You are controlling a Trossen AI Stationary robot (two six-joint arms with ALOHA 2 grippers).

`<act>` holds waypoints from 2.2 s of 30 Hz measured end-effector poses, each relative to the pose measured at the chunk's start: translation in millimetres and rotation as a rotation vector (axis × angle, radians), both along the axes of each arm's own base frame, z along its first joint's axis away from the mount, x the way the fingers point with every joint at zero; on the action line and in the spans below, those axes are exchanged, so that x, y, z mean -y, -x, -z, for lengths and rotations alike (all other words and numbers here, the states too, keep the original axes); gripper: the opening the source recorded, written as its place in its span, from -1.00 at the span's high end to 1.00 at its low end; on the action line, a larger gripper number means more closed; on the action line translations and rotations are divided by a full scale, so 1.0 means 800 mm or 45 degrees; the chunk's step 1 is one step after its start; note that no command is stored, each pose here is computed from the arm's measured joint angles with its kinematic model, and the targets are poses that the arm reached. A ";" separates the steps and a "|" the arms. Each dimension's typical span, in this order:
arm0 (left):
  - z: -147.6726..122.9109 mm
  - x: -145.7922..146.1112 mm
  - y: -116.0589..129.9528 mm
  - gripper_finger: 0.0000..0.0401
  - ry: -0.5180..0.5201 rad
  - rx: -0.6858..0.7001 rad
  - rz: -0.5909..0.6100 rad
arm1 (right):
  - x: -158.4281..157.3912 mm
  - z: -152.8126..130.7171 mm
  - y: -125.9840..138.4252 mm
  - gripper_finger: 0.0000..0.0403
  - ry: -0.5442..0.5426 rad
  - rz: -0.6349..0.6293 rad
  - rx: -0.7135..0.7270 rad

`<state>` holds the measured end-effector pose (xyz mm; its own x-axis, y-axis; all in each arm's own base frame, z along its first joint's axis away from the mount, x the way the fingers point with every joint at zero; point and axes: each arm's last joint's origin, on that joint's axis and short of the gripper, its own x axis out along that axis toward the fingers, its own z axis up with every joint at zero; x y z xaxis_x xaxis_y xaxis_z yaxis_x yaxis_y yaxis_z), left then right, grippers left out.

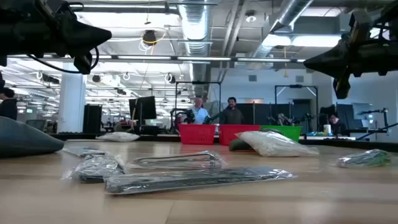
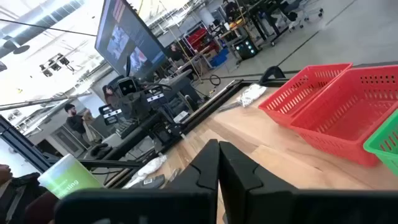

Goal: Pick & Place Travel size toiletries

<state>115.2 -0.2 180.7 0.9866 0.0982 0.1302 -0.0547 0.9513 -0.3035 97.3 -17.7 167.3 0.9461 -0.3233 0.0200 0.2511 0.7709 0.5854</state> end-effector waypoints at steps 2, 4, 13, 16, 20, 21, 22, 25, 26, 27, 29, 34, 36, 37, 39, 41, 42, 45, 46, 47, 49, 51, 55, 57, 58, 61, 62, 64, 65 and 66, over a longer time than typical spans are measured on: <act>0.000 0.000 0.000 1.00 0.000 0.001 0.000 | 0.000 0.000 0.000 1.00 0.000 0.000 0.000; 0.000 0.000 0.000 1.00 0.000 0.002 0.000 | 0.000 0.000 0.000 1.00 0.000 0.000 0.000; -0.001 0.000 0.000 1.00 0.001 0.006 0.000 | 0.000 0.000 0.000 1.00 0.000 0.000 0.000; -0.001 0.000 0.000 1.00 0.000 0.007 0.000 | 0.000 0.000 0.000 1.00 0.000 0.000 0.000; -0.001 0.000 0.000 1.00 0.000 0.007 0.000 | 0.000 0.000 0.000 1.00 0.000 0.000 0.000; -0.001 0.000 0.000 1.00 0.000 0.007 0.000 | 0.000 0.000 0.000 1.00 0.000 0.000 0.000; -0.001 0.000 0.000 1.00 0.000 0.006 0.000 | 0.000 0.000 0.000 1.00 0.000 0.000 0.000; -0.001 0.000 0.000 1.00 0.000 0.006 0.000 | 0.000 0.000 0.000 1.00 0.000 0.000 0.000; -0.001 0.000 0.000 1.00 0.000 0.007 0.000 | 0.000 0.000 0.000 1.00 0.000 0.000 0.000; -0.001 0.000 0.000 1.00 0.001 0.006 0.000 | 0.000 0.000 0.000 1.00 0.000 0.000 0.000; -0.001 0.000 0.000 1.00 0.000 0.007 0.000 | 0.000 0.000 0.000 1.00 0.000 0.000 0.000; -0.001 0.000 0.000 1.00 0.001 0.006 0.000 | 0.000 0.000 0.000 1.00 0.000 0.000 0.000; -0.001 0.000 0.000 1.00 0.000 0.007 0.000 | 0.000 0.000 0.000 1.00 0.000 0.000 0.000; -0.001 0.000 0.000 1.00 0.001 0.007 0.000 | 0.000 0.000 0.000 1.00 0.000 0.000 0.000; -0.001 0.000 0.000 1.00 0.000 0.007 0.000 | 0.000 0.000 0.000 1.00 0.000 0.000 0.000; -0.001 0.000 0.000 1.00 0.001 0.007 0.001 | 0.000 0.000 0.000 1.00 0.000 0.000 0.000; -0.001 0.000 0.000 1.00 0.000 0.006 0.000 | 0.000 0.000 0.000 1.00 0.000 0.000 0.000; -0.001 0.000 0.000 1.00 0.000 0.007 0.000 | 0.000 0.000 0.000 1.00 0.000 0.000 0.000; -0.001 0.000 0.000 1.00 0.000 0.006 0.000 | 0.000 0.000 0.000 1.00 0.000 0.000 0.000; -0.001 0.000 0.000 1.00 0.000 0.006 0.000 | 0.000 0.000 0.000 1.00 0.000 0.000 0.000; -0.001 0.000 0.000 1.00 0.000 0.007 0.000 | 0.000 0.000 0.000 1.00 0.000 0.000 0.000; -0.001 0.000 0.000 1.00 0.000 0.006 0.000 | 0.000 0.000 0.000 1.00 0.000 0.000 0.000; -0.001 0.000 0.000 1.00 0.000 0.007 0.000 | 0.000 0.000 0.000 1.00 0.000 0.000 0.000; -0.001 0.000 0.000 1.00 0.000 0.006 0.000 | 0.000 0.000 0.000 1.00 0.000 0.000 0.000; -0.001 0.000 0.000 1.00 0.000 0.007 0.000 | 0.000 0.000 0.000 1.00 0.000 0.000 0.000; -0.001 0.000 0.000 1.00 0.001 0.007 0.000 | 0.000 0.000 0.000 1.00 0.000 0.000 0.000; -0.001 0.000 0.000 1.00 0.000 0.008 -0.001 | 0.000 0.000 0.000 1.00 0.000 0.000 0.000; -0.008 -0.001 0.001 1.00 -0.031 0.077 -0.039 | 0.000 0.000 0.000 1.00 0.000 0.000 0.000; -0.013 -0.002 0.003 1.00 -0.055 0.135 -0.073 | 0.000 0.000 0.000 1.00 0.000 0.000 0.000; -0.020 -0.004 0.005 1.00 -0.073 0.206 -0.108 | 0.000 0.000 0.000 1.00 0.000 0.000 -0.001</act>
<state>111.3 2.6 197.0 0.9407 0.1683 0.2946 -0.0905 0.9613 -0.2603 97.3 -17.7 167.3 0.9461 -0.3233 0.0196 0.2513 0.7710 0.5851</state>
